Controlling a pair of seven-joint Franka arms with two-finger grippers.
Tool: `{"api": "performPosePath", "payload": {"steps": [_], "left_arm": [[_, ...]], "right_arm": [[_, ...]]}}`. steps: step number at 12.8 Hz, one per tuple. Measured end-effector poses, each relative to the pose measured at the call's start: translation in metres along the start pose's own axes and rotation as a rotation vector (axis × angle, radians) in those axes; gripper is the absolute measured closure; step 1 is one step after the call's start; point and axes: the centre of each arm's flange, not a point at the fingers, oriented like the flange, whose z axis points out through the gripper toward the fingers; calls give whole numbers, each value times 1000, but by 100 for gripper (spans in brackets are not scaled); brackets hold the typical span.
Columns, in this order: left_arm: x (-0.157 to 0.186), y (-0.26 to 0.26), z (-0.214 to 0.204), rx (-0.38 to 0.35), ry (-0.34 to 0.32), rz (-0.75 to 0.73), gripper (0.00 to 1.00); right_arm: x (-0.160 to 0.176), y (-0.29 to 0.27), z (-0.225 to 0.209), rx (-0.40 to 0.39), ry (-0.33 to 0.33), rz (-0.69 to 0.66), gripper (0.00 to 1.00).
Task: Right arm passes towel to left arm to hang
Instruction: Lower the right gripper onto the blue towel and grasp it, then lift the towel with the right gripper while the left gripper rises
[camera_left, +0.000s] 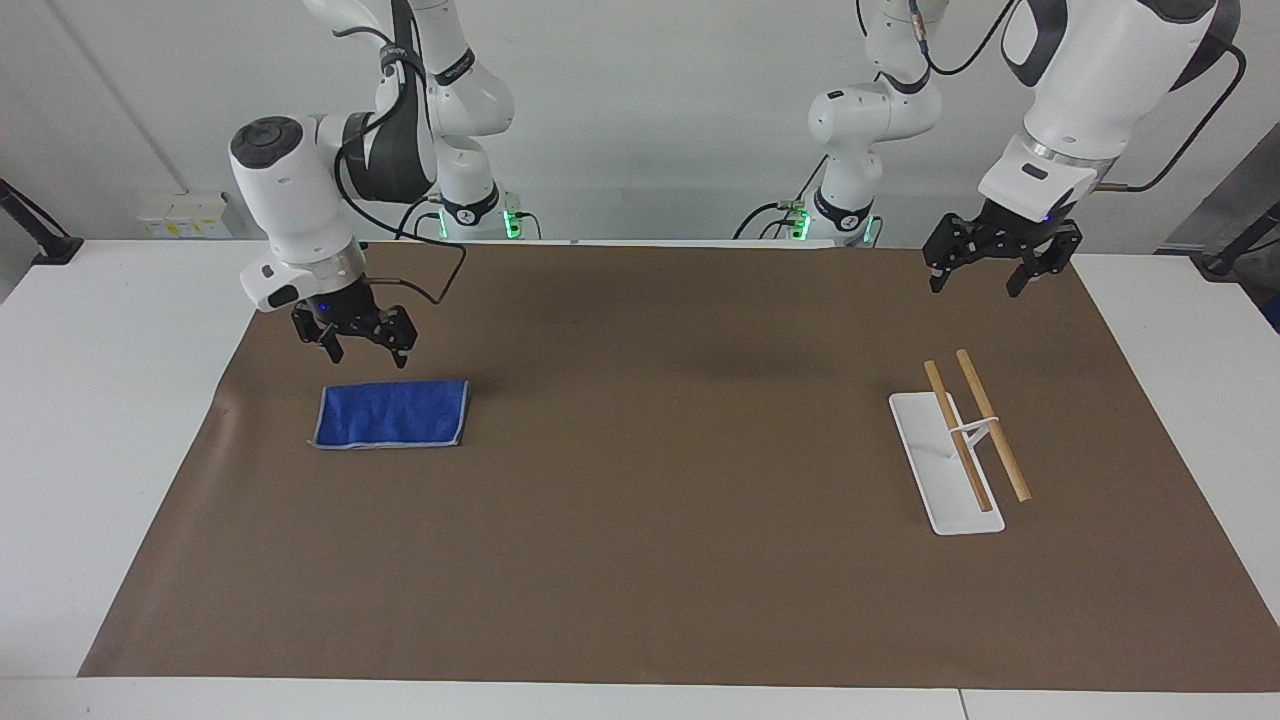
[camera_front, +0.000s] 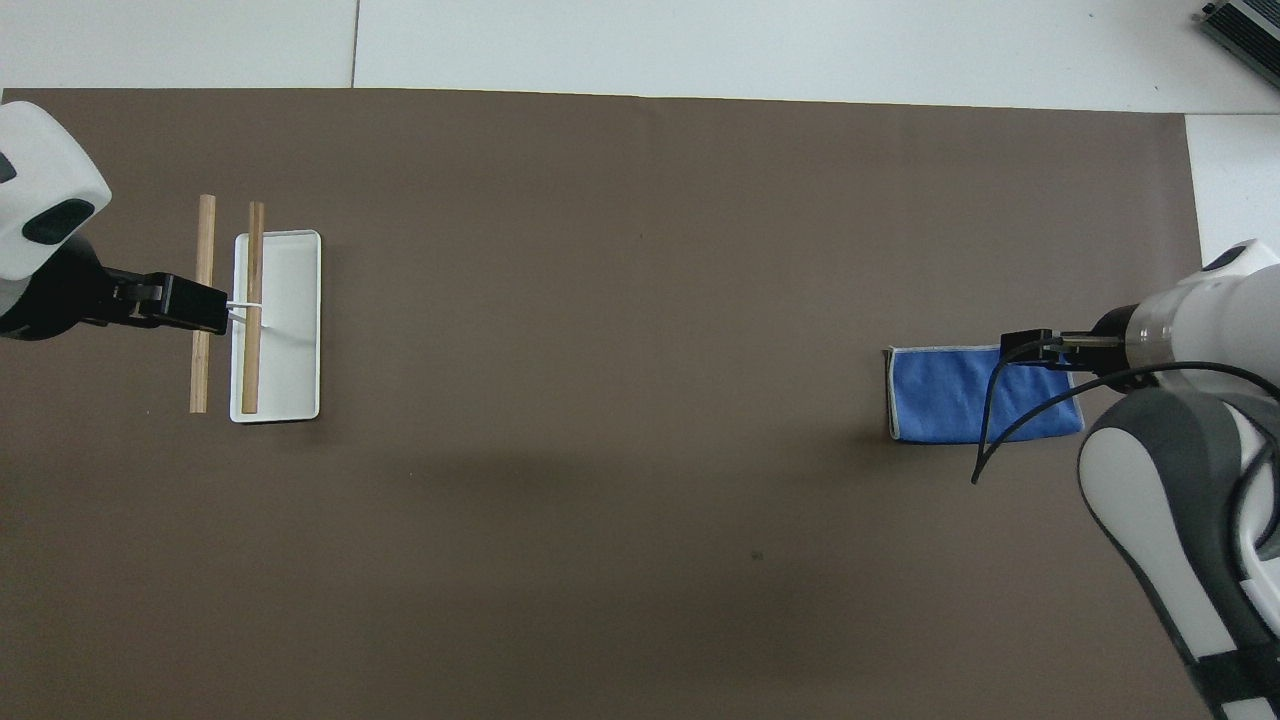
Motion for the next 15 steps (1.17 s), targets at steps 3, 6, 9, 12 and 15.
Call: {"api": "performPosePath", "payload": {"steps": [3, 6, 9, 12, 15], "left_arm": [[0, 0, 0, 0, 0, 0, 0], [0, 0, 0, 0, 0, 0, 0], [0, 0, 0, 0, 0, 0, 0], [0, 0, 0, 0, 0, 0, 0], [0, 0, 0, 0, 0, 1, 0]], "right_arm": [[5, 17, 62, -2, 1, -34, 0], [2, 25, 106, -2, 0, -45, 0], [-3, 20, 125, 1, -31, -54, 0], [-10, 19, 138, 2, -40, -67, 0], [-16, 19, 145, 2, -53, -75, 1]]}}
